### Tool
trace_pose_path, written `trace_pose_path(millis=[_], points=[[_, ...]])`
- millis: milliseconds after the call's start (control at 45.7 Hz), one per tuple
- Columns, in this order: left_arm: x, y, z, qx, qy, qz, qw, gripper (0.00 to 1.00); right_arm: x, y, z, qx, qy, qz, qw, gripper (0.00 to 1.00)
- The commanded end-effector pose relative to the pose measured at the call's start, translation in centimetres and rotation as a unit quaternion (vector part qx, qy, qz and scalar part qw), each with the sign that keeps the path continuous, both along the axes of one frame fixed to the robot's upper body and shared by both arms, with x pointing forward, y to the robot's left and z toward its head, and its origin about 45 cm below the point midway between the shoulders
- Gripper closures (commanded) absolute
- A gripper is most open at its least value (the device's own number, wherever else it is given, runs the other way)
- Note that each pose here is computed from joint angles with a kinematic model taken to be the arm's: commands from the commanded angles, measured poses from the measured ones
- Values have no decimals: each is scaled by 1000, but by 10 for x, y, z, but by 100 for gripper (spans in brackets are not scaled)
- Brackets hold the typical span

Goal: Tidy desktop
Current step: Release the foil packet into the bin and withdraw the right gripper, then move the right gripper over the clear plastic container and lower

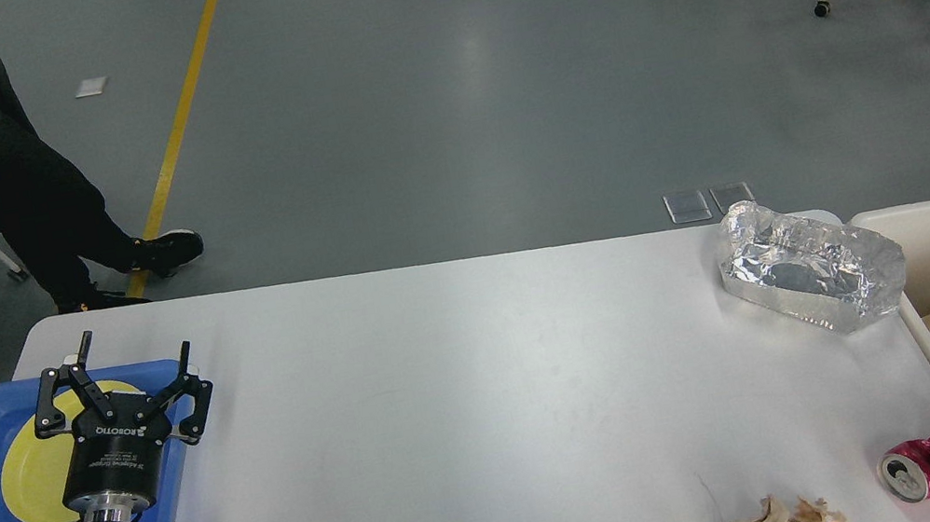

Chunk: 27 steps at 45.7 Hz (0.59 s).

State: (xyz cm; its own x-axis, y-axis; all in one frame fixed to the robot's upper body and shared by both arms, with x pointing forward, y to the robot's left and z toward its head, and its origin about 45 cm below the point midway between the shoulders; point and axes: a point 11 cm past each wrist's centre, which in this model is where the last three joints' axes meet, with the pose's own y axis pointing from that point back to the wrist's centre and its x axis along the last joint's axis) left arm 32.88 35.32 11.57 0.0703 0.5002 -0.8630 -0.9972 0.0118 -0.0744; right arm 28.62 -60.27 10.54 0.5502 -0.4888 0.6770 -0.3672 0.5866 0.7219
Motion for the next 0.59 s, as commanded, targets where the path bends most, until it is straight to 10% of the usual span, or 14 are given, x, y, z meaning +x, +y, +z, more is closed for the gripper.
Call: trace_pose_path(millis=[0,263,569], points=[[0,0,0,0,0,0,1000,4,44,19,46,27,28,39,999,0],[0,0,0,0,0,-1,1000,4,107,127,141,112,149,152,971,0],[0,0,0,0,0,1,1000,4,99,268,263,154,272,267,912,0]])
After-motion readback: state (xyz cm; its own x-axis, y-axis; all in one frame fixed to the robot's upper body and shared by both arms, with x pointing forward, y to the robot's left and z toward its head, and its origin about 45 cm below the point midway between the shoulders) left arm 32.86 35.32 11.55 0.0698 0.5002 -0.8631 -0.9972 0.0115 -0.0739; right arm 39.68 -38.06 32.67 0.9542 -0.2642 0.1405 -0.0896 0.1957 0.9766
